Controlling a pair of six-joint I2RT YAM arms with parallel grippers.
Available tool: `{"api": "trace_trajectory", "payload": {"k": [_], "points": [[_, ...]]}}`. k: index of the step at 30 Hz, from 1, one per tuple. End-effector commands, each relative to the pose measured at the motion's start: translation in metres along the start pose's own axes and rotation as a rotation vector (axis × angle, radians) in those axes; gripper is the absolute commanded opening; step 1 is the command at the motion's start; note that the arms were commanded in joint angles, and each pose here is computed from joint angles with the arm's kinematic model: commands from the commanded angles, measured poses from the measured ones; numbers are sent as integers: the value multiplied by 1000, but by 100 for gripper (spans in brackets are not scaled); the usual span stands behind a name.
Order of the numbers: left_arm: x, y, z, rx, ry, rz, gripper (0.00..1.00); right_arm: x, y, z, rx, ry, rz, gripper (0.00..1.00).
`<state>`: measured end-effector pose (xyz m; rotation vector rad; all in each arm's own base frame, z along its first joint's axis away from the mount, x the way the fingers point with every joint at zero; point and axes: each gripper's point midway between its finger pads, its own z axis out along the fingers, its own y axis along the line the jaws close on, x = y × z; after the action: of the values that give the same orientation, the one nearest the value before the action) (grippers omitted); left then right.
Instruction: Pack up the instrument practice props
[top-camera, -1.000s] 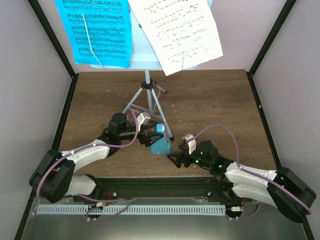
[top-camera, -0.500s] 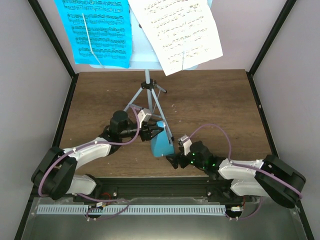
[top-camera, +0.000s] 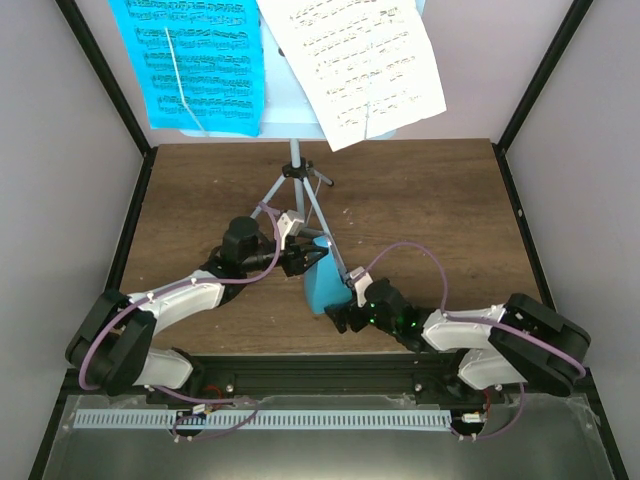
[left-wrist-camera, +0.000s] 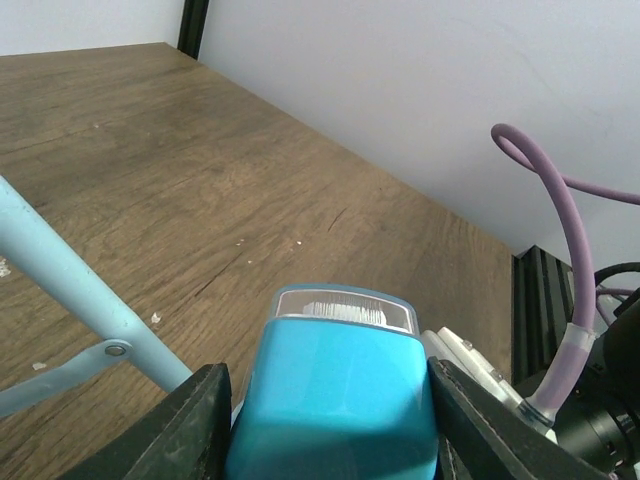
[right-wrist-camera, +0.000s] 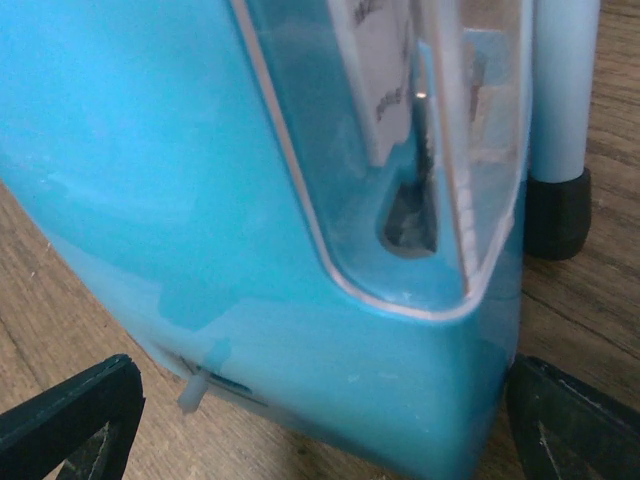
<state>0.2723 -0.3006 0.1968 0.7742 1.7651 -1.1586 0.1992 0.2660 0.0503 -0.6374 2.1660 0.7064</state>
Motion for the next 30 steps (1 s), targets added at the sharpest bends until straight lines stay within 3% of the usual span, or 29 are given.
{"api": "trace_trajectory", "payload": {"k": [1,12,15,19,22,26,30], "points": [[9,7,4,-29,38,-37,48,-18,7,5,6,-41,-22,100],[9,7,4,-28,40,-34,47,-12,5,9,45,-14,-30,96],[9,7,4,-29,42,-33,47,-11,4,11,62,1,-30,87],[9,6,3,-27,42,-27,47,-11,-1,12,94,6,-19,67],[11,3,2,-9,46,-17,47,-11,-2,11,98,2,-15,62],[18,-6,0,46,51,7,47,-13,2,9,75,-10,-23,69],[33,-16,-3,108,73,41,48,-20,8,-4,35,-58,-32,96]]}}
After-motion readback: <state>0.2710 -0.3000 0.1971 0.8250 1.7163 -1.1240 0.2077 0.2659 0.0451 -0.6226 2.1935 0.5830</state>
